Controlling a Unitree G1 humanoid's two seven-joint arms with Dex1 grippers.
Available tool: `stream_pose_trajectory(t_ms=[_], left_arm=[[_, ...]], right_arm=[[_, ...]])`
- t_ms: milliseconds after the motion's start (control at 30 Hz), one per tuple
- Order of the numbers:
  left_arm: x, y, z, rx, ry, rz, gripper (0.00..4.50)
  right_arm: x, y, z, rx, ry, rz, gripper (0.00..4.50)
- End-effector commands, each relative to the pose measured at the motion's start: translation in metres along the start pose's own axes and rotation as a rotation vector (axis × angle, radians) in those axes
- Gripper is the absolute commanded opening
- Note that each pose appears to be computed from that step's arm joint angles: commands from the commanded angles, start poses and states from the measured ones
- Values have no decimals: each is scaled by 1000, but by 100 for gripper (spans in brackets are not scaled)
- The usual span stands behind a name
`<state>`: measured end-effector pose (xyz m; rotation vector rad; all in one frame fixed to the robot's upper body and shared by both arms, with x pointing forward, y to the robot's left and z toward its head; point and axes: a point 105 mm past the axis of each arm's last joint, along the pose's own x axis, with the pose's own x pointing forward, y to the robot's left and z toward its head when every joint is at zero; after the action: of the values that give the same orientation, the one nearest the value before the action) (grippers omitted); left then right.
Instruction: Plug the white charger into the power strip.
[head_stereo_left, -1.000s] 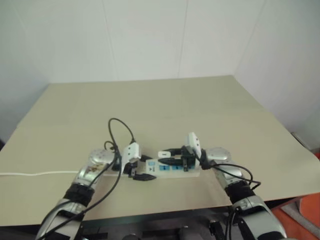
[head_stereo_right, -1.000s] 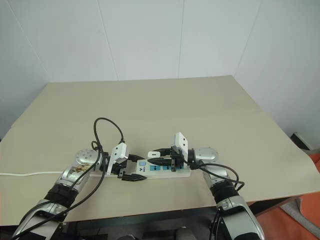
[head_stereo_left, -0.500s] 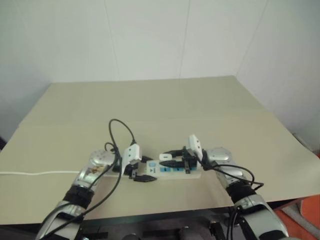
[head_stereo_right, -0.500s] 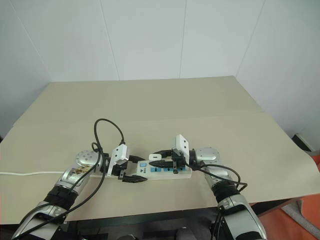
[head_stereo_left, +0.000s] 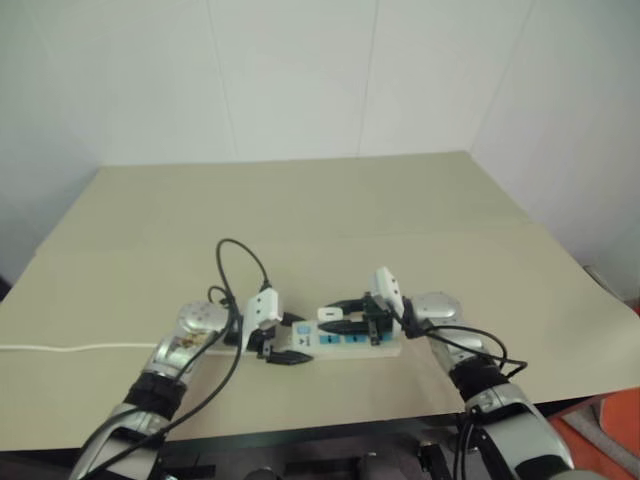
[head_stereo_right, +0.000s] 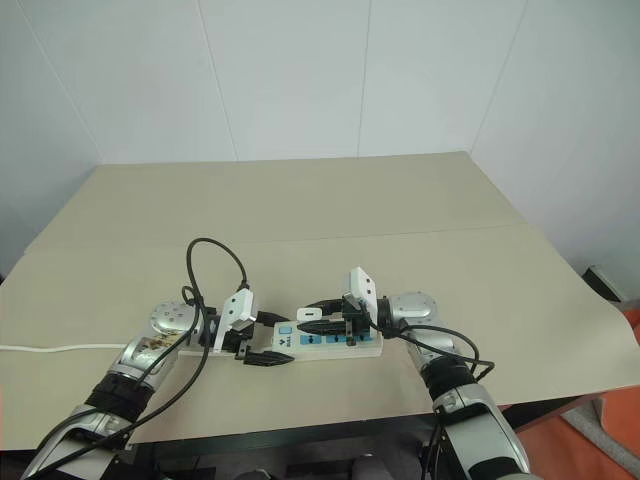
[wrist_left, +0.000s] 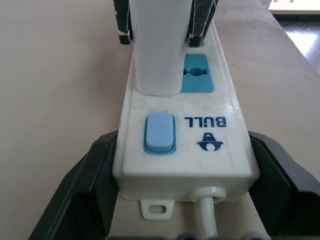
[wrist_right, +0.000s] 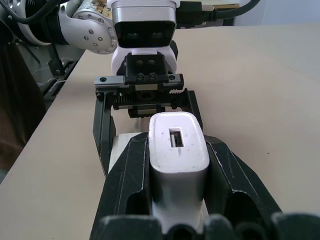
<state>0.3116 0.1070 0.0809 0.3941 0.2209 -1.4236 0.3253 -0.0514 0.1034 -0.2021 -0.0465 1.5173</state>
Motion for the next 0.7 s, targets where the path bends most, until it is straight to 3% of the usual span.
stream_pose_trajectory(t_ms=[33, 233, 567, 700], left_arm=[[-12, 6, -1, -2, 21, 37, 327], [-9, 8, 1, -1, 13, 35, 327], [-7, 9, 0, -4, 8, 36, 327], [-5, 9, 1, -6, 4, 36, 327]], right_arm=[[-13, 16, -45, 147, 143, -17, 113], [-11, 19, -43, 153, 132, -7, 113], [-11, 18, -39, 124, 136, -8, 440], [-18, 13, -31, 103, 130, -24, 440]])
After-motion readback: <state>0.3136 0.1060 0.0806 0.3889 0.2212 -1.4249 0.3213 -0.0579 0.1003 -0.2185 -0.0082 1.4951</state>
